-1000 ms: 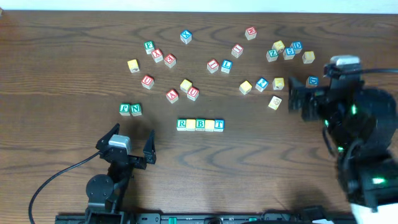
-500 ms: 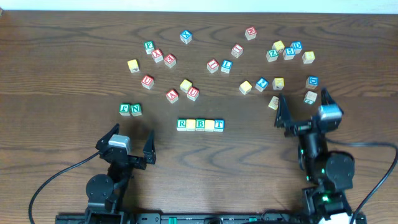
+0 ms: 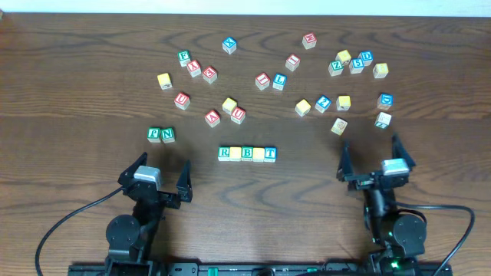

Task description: Spell out ROBOT

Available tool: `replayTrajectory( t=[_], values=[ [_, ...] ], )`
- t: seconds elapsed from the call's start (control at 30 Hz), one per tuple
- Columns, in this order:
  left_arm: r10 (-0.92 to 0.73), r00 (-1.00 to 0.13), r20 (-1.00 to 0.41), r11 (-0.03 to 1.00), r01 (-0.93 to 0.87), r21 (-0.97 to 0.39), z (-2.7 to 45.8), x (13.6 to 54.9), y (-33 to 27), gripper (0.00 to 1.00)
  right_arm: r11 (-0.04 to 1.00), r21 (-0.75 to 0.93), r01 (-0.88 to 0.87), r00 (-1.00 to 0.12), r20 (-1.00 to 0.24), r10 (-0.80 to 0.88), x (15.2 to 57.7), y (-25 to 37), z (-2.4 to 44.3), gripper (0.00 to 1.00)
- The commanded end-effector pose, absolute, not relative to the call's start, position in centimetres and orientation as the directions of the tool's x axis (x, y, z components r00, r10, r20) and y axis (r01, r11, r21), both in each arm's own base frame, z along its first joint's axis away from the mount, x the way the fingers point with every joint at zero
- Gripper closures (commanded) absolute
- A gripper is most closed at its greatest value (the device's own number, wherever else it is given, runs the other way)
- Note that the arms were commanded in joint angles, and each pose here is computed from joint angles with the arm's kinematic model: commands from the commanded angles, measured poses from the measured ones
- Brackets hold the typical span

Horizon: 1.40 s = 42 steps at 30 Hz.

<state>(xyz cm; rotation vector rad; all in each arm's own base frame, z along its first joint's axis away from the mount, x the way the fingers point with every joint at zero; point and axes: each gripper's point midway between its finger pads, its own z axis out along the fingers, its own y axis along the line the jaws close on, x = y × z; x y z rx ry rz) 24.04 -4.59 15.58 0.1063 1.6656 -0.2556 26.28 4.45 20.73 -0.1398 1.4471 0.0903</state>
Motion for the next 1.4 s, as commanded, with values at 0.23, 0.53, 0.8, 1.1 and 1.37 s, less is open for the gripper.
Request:
replayTrajectory(
  t=[0.23,0.53,0.8,1.1,1.37],
  values=[
    [-0.065,-0.156,-0.986,0.970,0.222,-0.099,14.1,23.9,-4.6,0.01,0.979,-0.024,-0.201,-0.079,-0.996,-0.041,25.1,5.2,15.6,0.01],
    [-0.065,-0.156,-0.986,0.970,0.222,-0.099,14.1,23.9,-4.6,0.01,0.986,0.031,-0.164,-0.183,-0.983,0.001,24.6,4.3,13.2,0.01],
    [-0.065,-0.156,-0.986,0.970,0.222,-0.099,14.1,23.9,-4.6,0.01,0.987,0.031,-0.160,-0.181,-0.983,0.002,24.6,4.2,13.3,0.01],
    [-0.065,-0.156,-0.986,0.970,0.222,-0.099,14.1,23.9,-4.6,0.01,0.987,0.031,-0.160,-0.182,-0.983,0.002,24.6,4.2,13.3,0.01],
    [-0.065,-0.156,-0.986,0.970,0.222,-0.099,14.1,23.9,-4.6,0.01,0.986,0.032,-0.163,-0.096,-0.995,0.016,24.3,4.1,15.3,0.01]
  ],
)
